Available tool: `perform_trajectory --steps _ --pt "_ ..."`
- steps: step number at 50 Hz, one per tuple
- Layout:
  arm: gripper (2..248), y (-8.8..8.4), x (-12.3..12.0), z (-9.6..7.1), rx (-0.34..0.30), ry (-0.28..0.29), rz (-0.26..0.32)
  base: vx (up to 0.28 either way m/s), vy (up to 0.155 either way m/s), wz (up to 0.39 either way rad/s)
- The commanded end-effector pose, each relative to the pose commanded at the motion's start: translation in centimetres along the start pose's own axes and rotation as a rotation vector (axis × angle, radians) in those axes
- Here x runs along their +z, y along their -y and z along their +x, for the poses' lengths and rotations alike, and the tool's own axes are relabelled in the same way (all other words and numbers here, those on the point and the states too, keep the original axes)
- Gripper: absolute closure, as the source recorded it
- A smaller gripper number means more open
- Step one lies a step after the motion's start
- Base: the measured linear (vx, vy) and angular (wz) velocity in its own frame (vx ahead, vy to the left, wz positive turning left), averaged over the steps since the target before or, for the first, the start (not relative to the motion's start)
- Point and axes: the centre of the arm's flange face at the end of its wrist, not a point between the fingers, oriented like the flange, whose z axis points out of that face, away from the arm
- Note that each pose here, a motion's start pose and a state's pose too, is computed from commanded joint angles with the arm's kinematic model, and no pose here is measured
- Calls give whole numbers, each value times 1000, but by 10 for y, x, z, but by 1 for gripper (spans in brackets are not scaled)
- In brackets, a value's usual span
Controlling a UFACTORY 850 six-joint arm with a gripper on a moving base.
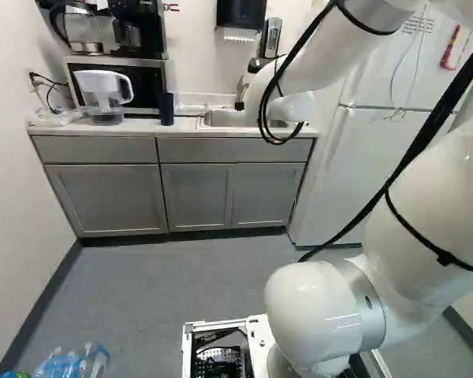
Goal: Rinse the cup and place it in the tray
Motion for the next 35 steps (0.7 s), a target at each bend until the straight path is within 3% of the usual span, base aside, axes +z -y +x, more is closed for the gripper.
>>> perform_trajectory --steps 35 --pt "3 0 -1 34 0 -17 0 0 0 0"
